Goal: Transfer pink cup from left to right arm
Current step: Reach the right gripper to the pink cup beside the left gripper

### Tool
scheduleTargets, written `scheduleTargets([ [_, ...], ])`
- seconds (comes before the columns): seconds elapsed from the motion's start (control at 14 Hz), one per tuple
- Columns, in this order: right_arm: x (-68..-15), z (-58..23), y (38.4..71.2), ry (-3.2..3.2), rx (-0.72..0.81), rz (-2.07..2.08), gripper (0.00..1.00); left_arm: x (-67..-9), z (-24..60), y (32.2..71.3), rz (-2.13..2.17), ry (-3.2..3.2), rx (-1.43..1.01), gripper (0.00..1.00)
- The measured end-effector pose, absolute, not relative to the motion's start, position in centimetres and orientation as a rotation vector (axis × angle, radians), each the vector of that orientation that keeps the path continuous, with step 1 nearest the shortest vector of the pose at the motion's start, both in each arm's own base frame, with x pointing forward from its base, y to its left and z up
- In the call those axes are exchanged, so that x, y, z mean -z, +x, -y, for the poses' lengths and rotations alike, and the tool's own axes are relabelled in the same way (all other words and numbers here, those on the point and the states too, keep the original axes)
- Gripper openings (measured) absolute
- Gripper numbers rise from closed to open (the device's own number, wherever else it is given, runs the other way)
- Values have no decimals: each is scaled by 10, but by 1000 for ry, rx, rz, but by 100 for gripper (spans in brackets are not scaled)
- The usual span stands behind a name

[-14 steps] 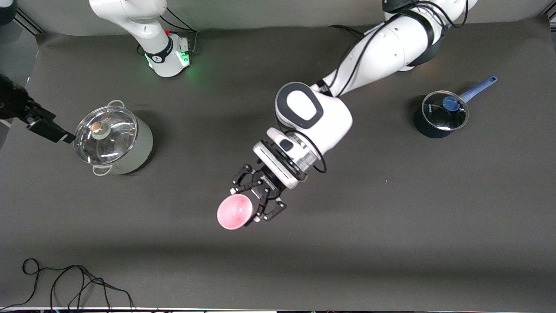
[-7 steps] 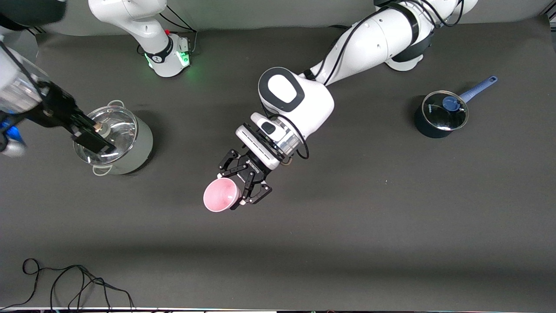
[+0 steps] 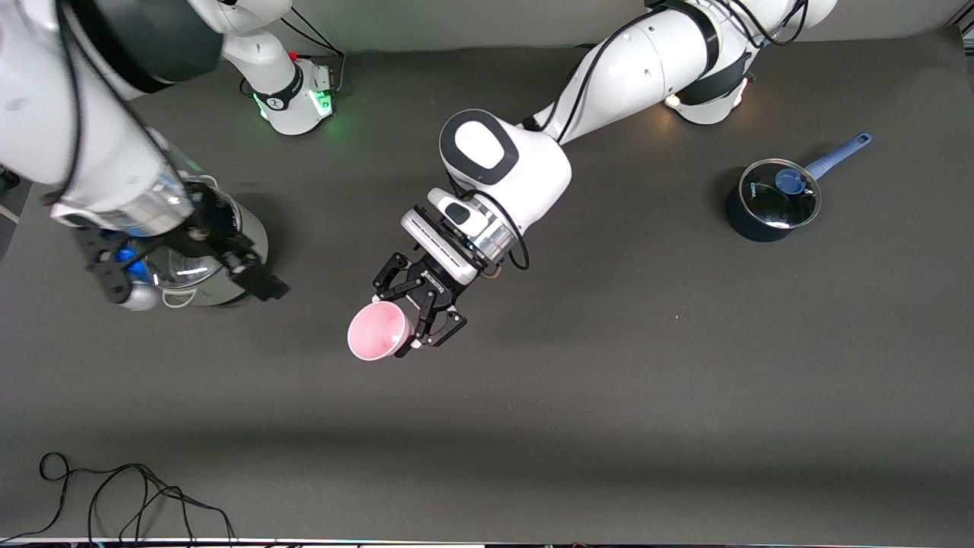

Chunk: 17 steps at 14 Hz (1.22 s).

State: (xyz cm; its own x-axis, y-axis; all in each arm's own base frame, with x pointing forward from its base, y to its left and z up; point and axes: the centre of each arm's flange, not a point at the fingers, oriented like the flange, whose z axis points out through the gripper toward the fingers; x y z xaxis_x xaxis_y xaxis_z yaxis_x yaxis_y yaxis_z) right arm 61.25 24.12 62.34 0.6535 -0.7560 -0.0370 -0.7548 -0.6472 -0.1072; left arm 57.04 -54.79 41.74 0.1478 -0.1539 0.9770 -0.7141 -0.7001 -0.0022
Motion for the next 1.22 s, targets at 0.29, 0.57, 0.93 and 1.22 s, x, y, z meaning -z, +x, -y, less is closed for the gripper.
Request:
scheduleTargets([
  [0.29, -624, -281, 612, -2705, 30, -1299, 100, -417, 547, 572, 826, 1966, -1585, 70],
  [0.57, -601, -310, 622, -2679, 1, -1305, 100, -417, 546, 572, 825, 1966, -1586, 70],
  [0.93, -571, -319, 641, -2654, 16, -1305, 100, -417, 546, 572, 824, 1967, -1586, 70],
  [1.22, -563, -318, 649, -2641, 26, -1311, 98, -417, 546, 572, 824, 1967, -1586, 70],
])
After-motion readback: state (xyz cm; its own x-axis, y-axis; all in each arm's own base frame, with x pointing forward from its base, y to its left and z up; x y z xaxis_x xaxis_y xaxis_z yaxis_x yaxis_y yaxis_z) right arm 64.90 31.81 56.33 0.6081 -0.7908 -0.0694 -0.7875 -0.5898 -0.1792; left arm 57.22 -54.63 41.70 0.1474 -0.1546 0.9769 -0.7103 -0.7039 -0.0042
